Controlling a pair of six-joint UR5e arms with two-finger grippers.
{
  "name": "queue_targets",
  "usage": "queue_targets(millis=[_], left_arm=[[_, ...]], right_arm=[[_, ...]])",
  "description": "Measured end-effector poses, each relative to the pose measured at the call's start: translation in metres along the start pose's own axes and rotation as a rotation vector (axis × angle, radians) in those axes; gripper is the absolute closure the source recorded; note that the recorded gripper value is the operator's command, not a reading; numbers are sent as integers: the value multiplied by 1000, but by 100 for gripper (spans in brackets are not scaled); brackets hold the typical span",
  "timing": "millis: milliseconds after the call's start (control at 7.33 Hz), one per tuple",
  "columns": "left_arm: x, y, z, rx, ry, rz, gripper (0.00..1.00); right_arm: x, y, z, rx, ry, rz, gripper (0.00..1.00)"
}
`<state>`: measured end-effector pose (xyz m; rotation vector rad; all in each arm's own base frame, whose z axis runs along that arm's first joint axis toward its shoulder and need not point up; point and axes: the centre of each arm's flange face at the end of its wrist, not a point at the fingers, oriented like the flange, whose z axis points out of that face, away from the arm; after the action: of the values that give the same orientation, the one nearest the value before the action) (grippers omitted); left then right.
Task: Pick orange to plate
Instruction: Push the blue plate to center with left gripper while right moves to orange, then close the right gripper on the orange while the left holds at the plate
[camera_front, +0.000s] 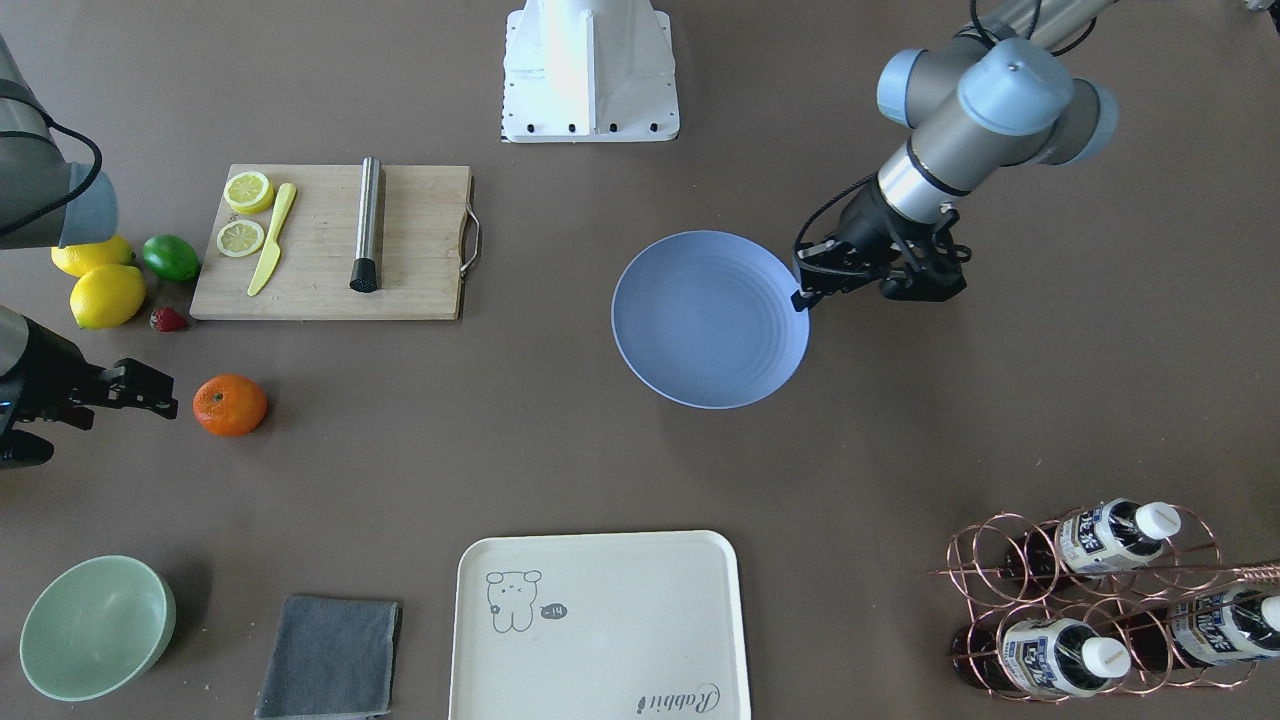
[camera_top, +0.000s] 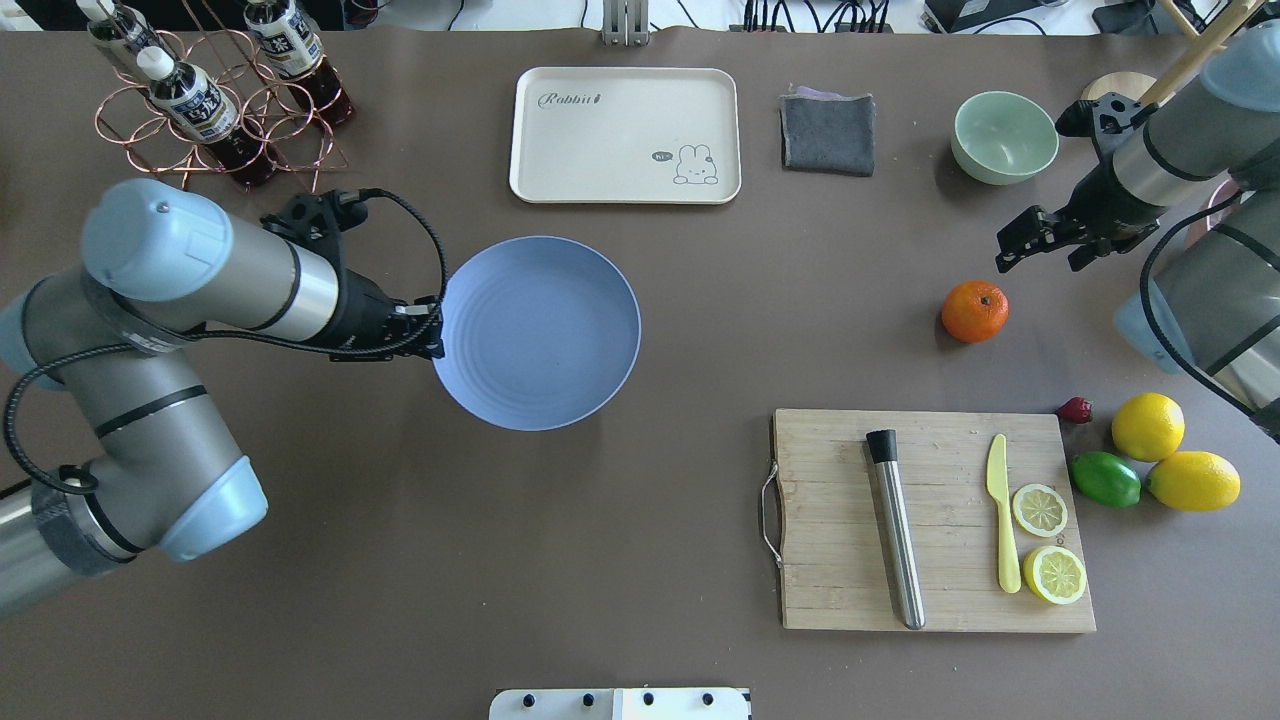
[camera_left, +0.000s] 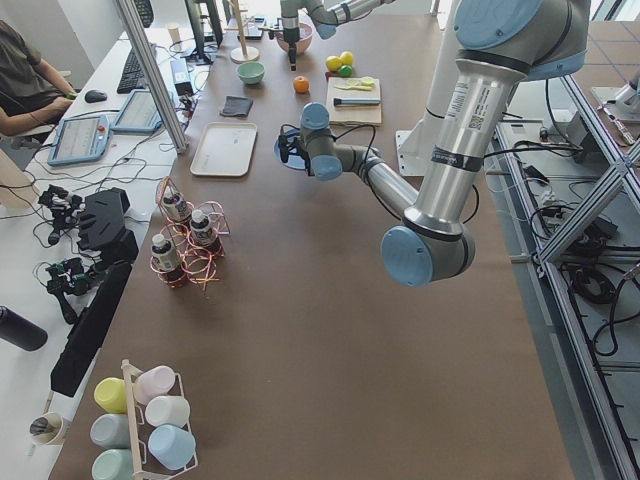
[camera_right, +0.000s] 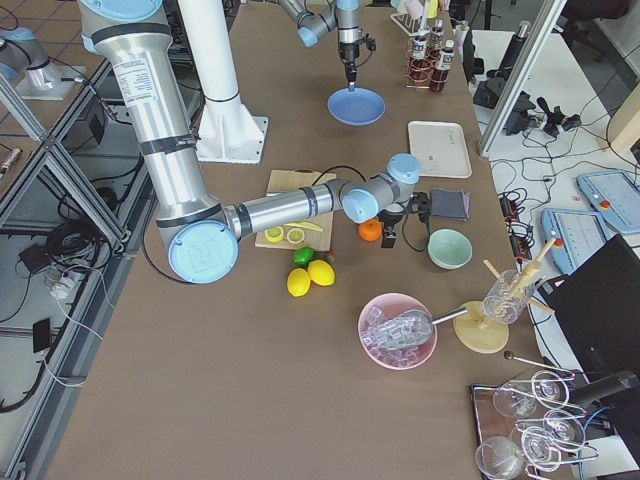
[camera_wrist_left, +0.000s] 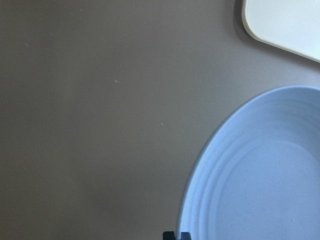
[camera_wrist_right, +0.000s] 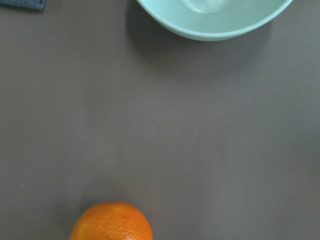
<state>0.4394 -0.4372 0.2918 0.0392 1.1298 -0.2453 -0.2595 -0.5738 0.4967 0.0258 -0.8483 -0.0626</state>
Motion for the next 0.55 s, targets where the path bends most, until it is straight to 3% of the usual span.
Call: queue_targets(millis=[545], left_arm=[[34, 78, 60, 31, -63, 44, 100]], right_arm=[[-34, 8, 23, -2, 14, -36, 1]])
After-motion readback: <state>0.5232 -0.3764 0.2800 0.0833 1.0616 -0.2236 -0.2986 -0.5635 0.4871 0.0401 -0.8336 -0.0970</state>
